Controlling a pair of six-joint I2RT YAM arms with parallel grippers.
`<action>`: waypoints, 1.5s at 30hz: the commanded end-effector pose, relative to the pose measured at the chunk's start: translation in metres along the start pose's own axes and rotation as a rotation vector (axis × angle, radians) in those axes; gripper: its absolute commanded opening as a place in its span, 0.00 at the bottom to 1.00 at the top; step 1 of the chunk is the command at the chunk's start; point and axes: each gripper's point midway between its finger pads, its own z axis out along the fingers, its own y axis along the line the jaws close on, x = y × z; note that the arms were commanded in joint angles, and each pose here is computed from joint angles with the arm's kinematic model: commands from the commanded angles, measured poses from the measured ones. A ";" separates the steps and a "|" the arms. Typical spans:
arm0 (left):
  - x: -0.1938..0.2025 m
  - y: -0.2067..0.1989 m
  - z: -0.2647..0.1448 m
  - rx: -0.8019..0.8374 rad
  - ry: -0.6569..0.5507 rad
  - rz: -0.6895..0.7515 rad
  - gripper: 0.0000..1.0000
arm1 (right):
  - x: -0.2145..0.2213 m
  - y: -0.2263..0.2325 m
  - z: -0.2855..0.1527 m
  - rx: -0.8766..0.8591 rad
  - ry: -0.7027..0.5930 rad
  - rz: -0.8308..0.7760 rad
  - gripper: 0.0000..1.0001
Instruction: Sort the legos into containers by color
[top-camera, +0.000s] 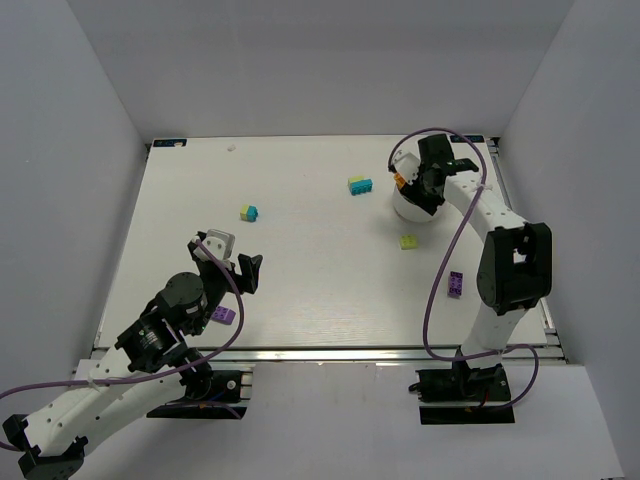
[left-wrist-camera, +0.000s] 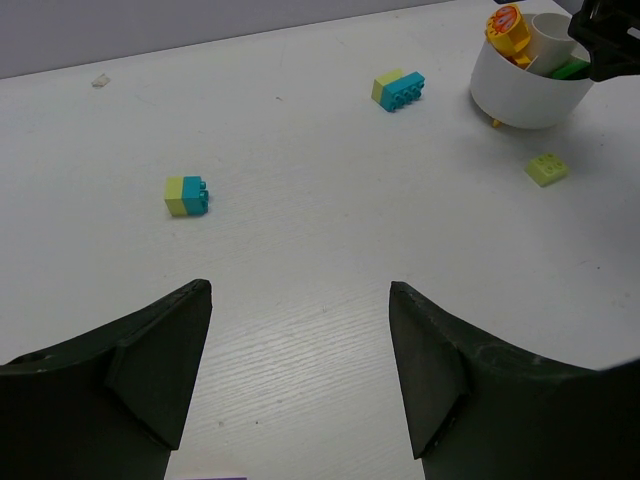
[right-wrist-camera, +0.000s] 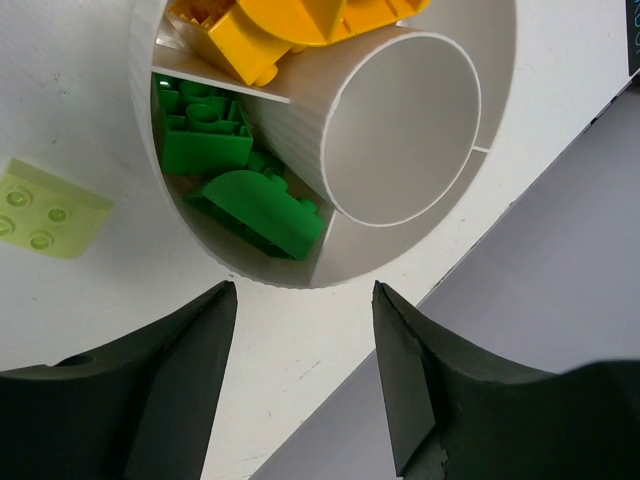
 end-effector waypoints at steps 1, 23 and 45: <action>-0.002 -0.002 0.000 0.010 -0.009 -0.001 0.82 | -0.017 -0.030 -0.035 0.090 -0.079 0.016 0.62; 0.055 -0.040 0.057 -0.044 0.362 -0.139 0.28 | -0.065 0.123 -0.195 -0.570 -0.938 0.429 0.63; 0.114 -0.019 0.028 -0.630 0.908 -0.893 0.92 | -0.020 0.110 -0.166 -0.364 -0.884 0.576 0.68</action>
